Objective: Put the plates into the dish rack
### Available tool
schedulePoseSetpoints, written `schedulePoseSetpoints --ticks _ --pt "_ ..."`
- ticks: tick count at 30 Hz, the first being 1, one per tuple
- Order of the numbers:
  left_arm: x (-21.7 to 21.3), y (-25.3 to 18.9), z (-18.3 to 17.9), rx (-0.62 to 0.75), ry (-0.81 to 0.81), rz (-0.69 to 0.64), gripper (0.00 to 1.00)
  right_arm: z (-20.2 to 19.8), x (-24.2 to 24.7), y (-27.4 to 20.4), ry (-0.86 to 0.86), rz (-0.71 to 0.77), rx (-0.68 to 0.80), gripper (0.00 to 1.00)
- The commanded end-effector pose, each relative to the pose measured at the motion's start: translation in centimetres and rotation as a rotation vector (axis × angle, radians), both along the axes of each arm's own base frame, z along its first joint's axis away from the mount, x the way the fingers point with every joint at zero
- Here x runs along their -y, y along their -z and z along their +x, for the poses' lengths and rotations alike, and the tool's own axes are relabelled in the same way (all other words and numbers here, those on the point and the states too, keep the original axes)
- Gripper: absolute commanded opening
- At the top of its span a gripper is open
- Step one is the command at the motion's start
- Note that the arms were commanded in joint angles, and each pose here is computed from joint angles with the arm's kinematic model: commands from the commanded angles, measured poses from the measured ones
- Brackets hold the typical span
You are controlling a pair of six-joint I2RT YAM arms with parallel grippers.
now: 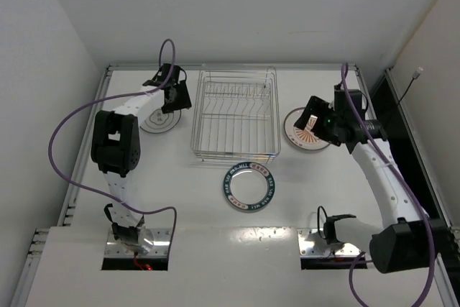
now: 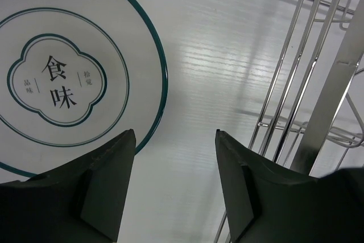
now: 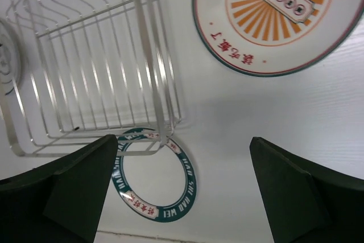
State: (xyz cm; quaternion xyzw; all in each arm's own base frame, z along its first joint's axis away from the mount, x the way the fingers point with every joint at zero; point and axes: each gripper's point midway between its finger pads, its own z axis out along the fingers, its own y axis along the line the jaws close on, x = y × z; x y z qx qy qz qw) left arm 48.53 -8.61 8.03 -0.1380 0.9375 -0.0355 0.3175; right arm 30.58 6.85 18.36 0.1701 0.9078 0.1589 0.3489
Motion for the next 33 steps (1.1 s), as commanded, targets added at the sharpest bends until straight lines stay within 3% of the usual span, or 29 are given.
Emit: schedulePoseSetpoints --ticks 1,6,10,12,18,24,27,28,31,33 --pt "0.3 -4.3 1.1 0.101 -0.004 -0.043 0.55 0.0 2.4 -0.8 0.082 -0.074 0.005 1.00" --pt "0.4 -4.3 1.1 0.100 0.002 -0.050 0.55 -0.4 6.5 2.2 0.214 -0.073 -0.108 1.00" --pt "0.4 -3.8 1.1 0.091 0.002 -0.049 0.55 0.2 9.3 5.4 0.287 0.231 -0.105 1.00" --pt "0.4 -3.8 1.1 0.091 0.002 -0.049 0.55 0.8 11.7 6.9 0.350 0.290 -0.077 0.98" --pt "0.4 -3.8 1.1 0.091 0.002 -0.049 0.55 3.0 12.0 12.0 0.315 0.506 -0.234 0.95" --pt "0.4 -3.8 1.1 0.091 0.002 -0.049 0.55 5.0 12.1 15.6 0.340 0.568 -0.368 0.87" --pt "0.4 -3.8 1.1 0.091 0.002 -0.049 0.55 5.8 11.9 16.1 0.351 0.559 -0.376 0.73" --pt "0.4 -3.8 1.1 0.091 0.002 -0.049 0.55 6.1 11.6 16.6 0.352 0.567 -0.393 0.63" --pt "0.4 -3.8 1.1 0.091 0.002 -0.049 0.55 6.8 10.9 17.3 0.348 0.578 -0.422 0.50" --pt "0.4 -3.8 1.1 0.091 0.002 -0.049 0.55 6.7 10.4 18.7 0.345 0.586 -0.462 0.35"
